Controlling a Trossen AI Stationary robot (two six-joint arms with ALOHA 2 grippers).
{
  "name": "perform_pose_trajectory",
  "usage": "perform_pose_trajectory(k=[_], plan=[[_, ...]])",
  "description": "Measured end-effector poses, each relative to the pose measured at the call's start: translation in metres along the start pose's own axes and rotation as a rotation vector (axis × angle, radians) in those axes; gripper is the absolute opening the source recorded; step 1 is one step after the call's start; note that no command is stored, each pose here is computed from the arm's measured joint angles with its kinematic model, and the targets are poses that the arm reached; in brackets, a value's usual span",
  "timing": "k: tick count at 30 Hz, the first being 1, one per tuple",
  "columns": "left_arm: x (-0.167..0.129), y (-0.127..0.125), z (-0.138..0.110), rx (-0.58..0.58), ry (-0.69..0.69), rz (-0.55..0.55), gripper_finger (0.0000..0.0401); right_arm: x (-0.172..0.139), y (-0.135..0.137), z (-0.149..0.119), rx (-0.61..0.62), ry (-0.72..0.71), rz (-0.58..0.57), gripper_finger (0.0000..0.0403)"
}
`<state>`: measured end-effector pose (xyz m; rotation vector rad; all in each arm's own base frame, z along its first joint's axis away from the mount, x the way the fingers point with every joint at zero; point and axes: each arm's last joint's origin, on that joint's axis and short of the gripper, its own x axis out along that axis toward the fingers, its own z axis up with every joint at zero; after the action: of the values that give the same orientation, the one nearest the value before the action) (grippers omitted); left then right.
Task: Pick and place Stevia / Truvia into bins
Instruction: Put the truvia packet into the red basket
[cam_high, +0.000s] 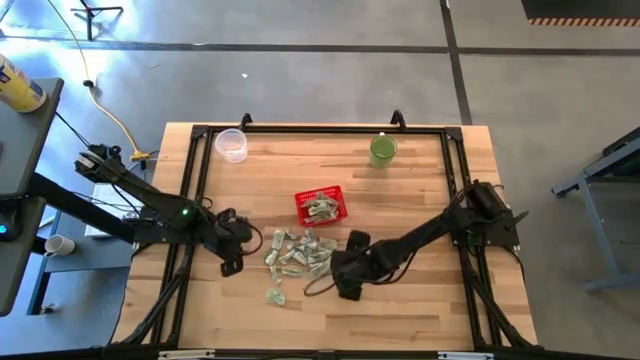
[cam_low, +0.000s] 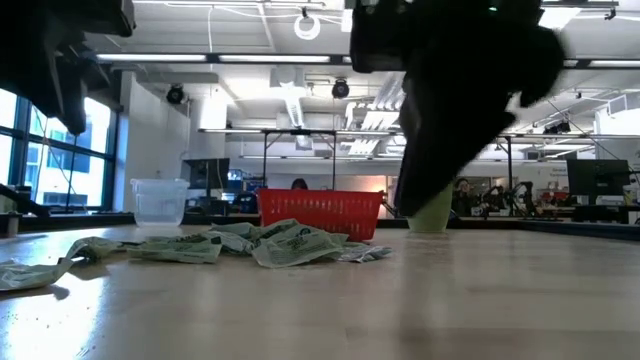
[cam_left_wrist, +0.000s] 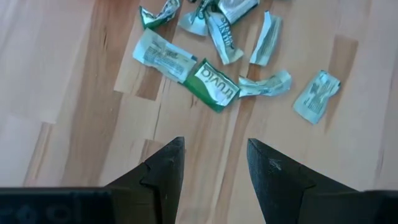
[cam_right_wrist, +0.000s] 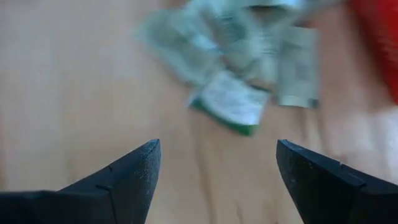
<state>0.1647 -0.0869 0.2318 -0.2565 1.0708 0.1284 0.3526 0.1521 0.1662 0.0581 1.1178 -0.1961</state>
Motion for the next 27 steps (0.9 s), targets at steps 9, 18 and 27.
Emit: perform_pose_trajectory(k=[9, 18, 27], plan=[[0.000, 0.001, 0.001, -0.010, -0.023, 0.019, 0.0209, 0.011, -0.020, 0.015, -0.279, 0.035, 0.160, 0.0309], [0.000, 0.001, 0.005, -0.132, -0.105, 0.058, 0.0209, 0.026, -0.058, 0.034, -0.415, 0.035, 0.281, 0.0309], [0.000, 0.000, 0.005, -0.235, -0.110, 0.052, 0.0209, 0.048, -0.051, 0.027, -0.479, 0.071, 0.354, 0.0309]])
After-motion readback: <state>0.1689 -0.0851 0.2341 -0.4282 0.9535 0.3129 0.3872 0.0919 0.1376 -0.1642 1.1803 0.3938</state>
